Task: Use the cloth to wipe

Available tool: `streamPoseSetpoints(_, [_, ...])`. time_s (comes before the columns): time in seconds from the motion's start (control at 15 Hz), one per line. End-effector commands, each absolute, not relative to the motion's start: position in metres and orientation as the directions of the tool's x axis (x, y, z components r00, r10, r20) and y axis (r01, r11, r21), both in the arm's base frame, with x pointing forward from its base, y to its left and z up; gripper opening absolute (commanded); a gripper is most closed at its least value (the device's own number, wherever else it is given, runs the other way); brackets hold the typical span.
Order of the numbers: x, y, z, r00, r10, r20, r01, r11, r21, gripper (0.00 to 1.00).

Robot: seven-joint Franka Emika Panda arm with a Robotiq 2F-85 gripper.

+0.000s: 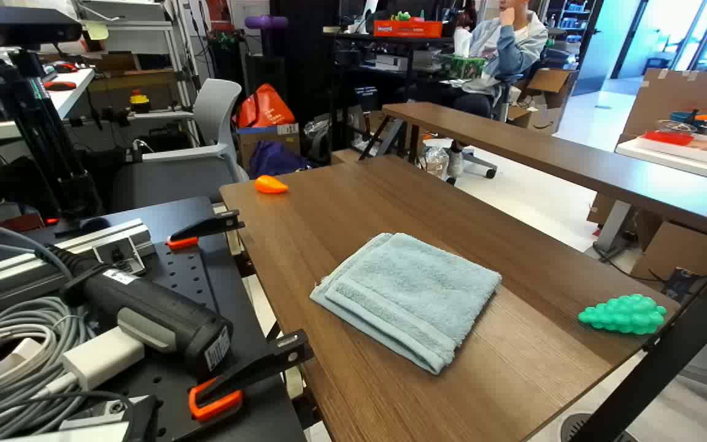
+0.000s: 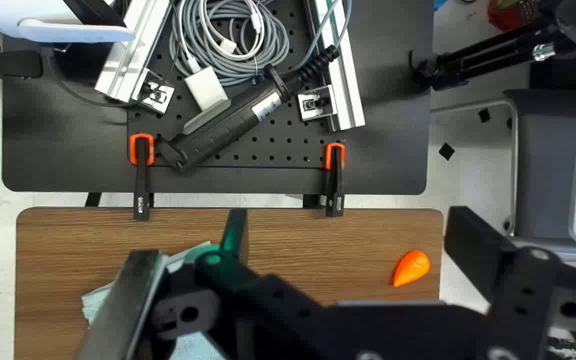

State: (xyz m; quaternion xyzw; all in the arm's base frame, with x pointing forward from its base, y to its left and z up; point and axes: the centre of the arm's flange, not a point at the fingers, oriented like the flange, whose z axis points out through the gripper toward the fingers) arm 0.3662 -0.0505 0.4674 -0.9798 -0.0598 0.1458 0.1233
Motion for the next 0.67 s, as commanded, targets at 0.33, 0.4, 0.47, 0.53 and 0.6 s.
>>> streamPoseSetpoints(0.33, [0.373,-0.049,0.467,0.977,0.108,-0.186,0.052,-0.957,-0.284,1.00])
streamPoseSetpoints(0.4, [0.385,-0.053,0.463,0.981,0.071,-0.180,0.016,-0.956,-0.291,1.00])
streamPoseSetpoints(0.47, [0.398,-0.058,0.458,0.990,0.021,-0.140,-0.023,-0.953,-0.303,1.00])
streamPoseSetpoints(0.53, [0.414,-0.066,0.452,0.992,-0.033,-0.119,-0.068,-0.951,-0.301,1.00])
streamPoseSetpoints(0.6, [0.426,-0.074,0.447,0.993,-0.080,-0.090,-0.104,-0.945,-0.310,1.00])
